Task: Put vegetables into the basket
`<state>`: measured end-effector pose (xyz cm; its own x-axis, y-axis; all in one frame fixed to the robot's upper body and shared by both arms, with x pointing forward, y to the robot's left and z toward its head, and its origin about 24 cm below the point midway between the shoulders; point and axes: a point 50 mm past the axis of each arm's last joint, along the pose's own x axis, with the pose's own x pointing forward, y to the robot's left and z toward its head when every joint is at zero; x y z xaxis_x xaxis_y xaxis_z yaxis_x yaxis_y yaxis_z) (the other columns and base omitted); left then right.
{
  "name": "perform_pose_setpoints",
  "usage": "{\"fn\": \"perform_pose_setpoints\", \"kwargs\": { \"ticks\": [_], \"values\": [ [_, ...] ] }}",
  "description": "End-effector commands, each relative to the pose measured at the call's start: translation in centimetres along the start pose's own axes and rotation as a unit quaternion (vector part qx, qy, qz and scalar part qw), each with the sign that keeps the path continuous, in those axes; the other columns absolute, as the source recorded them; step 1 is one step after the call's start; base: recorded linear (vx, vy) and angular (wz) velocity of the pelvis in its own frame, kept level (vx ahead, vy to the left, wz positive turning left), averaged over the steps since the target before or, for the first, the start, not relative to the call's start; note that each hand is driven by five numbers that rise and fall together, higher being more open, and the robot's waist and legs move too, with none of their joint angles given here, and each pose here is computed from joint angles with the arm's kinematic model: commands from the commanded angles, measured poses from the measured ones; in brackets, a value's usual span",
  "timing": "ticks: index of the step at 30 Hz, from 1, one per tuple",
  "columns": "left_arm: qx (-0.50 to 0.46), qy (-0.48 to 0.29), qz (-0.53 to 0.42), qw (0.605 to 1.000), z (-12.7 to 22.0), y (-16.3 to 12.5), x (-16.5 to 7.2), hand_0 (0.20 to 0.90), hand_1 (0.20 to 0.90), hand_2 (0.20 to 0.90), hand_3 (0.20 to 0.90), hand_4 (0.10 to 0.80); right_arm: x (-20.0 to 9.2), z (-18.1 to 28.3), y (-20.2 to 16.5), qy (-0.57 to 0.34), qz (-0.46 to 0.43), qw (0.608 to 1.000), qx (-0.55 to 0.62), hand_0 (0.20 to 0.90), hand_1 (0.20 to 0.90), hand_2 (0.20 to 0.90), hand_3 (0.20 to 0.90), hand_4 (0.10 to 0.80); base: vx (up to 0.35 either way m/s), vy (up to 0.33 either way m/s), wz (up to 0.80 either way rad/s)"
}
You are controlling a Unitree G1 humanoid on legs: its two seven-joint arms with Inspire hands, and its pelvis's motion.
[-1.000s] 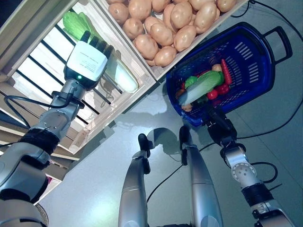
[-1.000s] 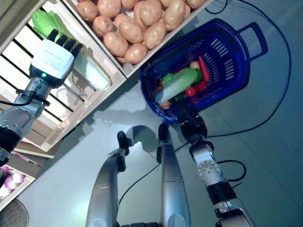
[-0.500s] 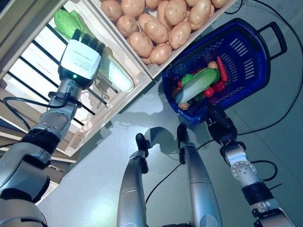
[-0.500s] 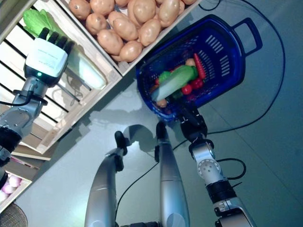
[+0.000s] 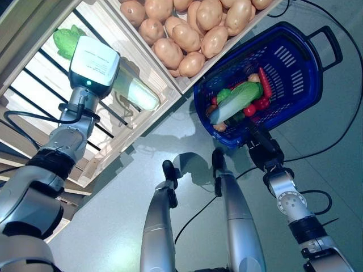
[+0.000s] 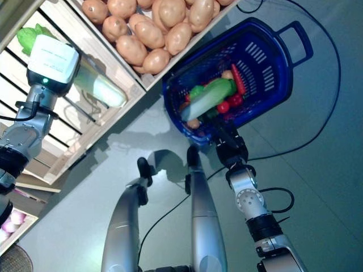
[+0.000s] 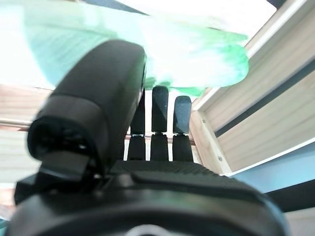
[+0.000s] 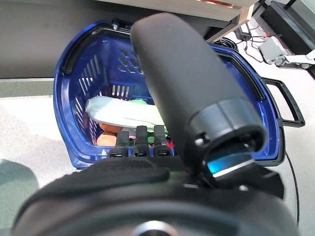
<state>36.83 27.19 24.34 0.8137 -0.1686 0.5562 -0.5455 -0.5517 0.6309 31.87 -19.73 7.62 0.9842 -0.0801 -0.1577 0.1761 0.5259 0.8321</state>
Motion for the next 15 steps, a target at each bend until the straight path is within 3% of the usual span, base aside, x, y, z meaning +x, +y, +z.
{"fn": "perform_pose_setpoints", "kwargs": {
  "ticks": [1,7,9,10,11,15],
  "values": [
    [0.020,0.090,0.047,0.995,-4.78,2.47,1.40,0.300,0.300,0.300,0.300,0.400,-0.96,2.37,3.14,-0.061,0.073,0.995,0.004,0.900,0.900,0.900,0.900,0.800,0.000,0.000,0.00],
    [0.012,0.092,0.058,0.994,-4.73,2.51,1.30,0.300,0.300,0.300,0.300,0.400,-1.00,2.44,3.32,-0.058,0.073,0.996,0.002,0.900,0.900,0.900,0.900,0.800,0.000,0.000,0.00],
    [0.010,0.094,0.067,0.993,-4.71,2.61,1.23,0.702,0.702,0.702,0.702,0.668,-1.06,2.28,3.24,-0.057,0.072,0.996,0.000,0.900,0.900,0.900,0.900,0.800,0.000,0.000,0.00],
    [0.010,0.095,0.069,0.993,-4.72,2.62,1.20,0.702,0.702,0.702,0.702,0.668,-1.06,2.26,3.21,-0.057,0.072,0.996,0.000,0.900,0.900,0.900,0.900,0.800,0.000,0.000,0.00],
    [0.011,0.095,0.072,0.993,-4.71,2.69,1.23,0.900,0.900,0.900,0.900,0.800,-1.06,2.25,3.21,-0.057,0.072,0.996,0.000,0.900,0.900,0.900,0.900,0.800,0.000,0.000,0.00],
    [0.010,0.092,0.083,0.992,-4.78,3.07,1.38,0.900,0.900,0.900,0.900,0.800,-1.07,2.29,3.25,-0.058,0.075,0.995,-0.001,0.900,0.900,0.900,0.900,0.800,0.000,0.000,0.00]
  ]
}}
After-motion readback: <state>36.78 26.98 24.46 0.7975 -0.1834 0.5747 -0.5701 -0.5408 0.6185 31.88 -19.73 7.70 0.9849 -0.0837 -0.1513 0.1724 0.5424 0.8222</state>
